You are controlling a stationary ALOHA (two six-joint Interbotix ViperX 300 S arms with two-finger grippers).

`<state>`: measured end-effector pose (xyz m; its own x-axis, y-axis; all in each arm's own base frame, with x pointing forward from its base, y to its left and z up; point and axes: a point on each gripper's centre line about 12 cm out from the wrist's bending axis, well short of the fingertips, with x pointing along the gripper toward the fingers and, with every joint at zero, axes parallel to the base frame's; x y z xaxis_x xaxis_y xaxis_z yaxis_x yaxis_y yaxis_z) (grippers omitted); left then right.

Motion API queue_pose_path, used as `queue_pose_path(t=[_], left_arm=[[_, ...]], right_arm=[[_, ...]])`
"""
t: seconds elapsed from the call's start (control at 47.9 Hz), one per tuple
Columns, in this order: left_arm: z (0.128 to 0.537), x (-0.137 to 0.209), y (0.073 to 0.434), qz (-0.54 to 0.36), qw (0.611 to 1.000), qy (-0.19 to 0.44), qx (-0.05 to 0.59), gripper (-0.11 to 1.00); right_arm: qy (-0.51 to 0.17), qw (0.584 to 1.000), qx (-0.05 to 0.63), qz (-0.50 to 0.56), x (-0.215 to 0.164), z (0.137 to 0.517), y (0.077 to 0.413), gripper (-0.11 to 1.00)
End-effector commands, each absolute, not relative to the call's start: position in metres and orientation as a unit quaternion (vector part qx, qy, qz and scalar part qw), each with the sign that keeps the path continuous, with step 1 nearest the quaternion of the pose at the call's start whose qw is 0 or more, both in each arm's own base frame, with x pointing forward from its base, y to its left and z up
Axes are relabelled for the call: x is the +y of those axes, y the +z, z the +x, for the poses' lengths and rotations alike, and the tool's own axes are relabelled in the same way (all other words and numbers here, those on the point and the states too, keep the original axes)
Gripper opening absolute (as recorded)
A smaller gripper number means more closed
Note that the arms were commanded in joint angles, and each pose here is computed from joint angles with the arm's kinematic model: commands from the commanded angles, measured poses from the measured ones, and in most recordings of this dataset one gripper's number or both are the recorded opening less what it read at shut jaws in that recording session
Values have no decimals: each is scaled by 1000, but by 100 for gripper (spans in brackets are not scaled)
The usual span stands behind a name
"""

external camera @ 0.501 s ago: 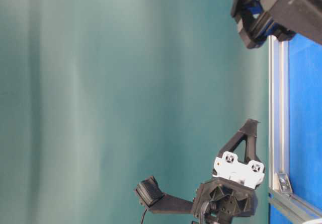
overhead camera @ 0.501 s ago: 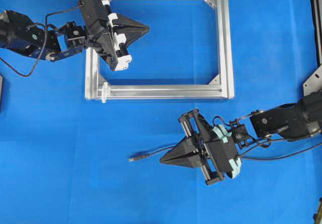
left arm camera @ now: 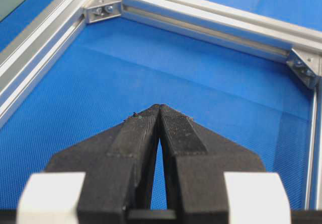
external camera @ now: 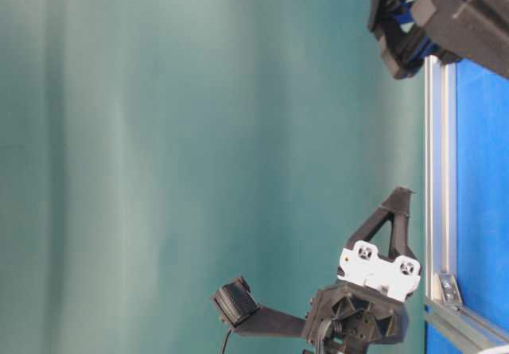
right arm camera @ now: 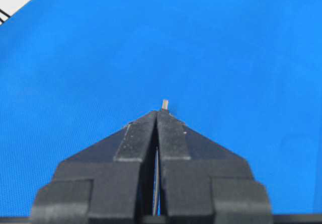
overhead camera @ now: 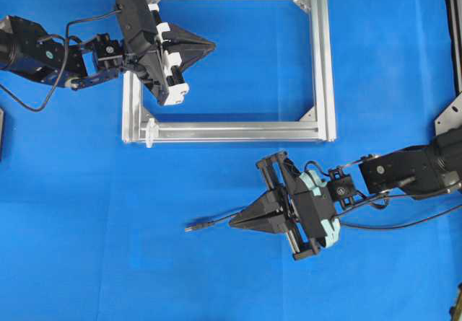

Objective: Insert the wire through the string loop located on the left side.
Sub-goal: 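Open the right gripper and lower it over the black USB cable end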

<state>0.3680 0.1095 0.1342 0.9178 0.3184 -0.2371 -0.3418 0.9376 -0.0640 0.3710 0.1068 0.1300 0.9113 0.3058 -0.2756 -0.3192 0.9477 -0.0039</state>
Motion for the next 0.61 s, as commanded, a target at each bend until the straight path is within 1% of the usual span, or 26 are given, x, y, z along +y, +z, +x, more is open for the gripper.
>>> queue_pose_path(t=[0.0, 0.063, 0.146, 0.209, 0.292, 0.313, 0.355, 0.397, 0.439, 0.501, 0.585], left_arm=[[371, 110, 152, -47, 981, 167, 86, 0], [371, 110, 152, -47, 981, 167, 87, 0], [372, 110, 152, -47, 981, 167, 85, 0], [372, 110, 152, -47, 981, 167, 86, 0], [372, 110, 152, -47, 981, 167, 85, 0], [372, 110, 152, -47, 981, 168, 85, 0], [372, 110, 152, -47, 981, 167, 85, 0], [372, 110, 152, -47, 981, 167, 86, 0], [372, 110, 152, -47, 981, 167, 85, 0], [371, 110, 152, -47, 981, 167, 87, 0], [371, 110, 152, -48, 981, 167, 86, 0]], right_arm=[[159, 981, 111, -15, 108, 376, 148, -1], [157, 981, 112, -9, 108, 376, 148, 5], [152, 982, 113, -2, 107, 377, 148, 21], [146, 983, 115, 3, 106, 378, 147, 38], [142, 983, 116, 6, 105, 378, 147, 63], [142, 983, 116, 7, 106, 378, 147, 71], [142, 983, 117, 7, 106, 378, 147, 82], [142, 983, 117, 7, 106, 378, 147, 91], [142, 983, 116, 7, 105, 378, 147, 92], [141, 983, 119, 8, 105, 378, 145, 88], [138, 982, 125, 9, 105, 379, 139, 90]])
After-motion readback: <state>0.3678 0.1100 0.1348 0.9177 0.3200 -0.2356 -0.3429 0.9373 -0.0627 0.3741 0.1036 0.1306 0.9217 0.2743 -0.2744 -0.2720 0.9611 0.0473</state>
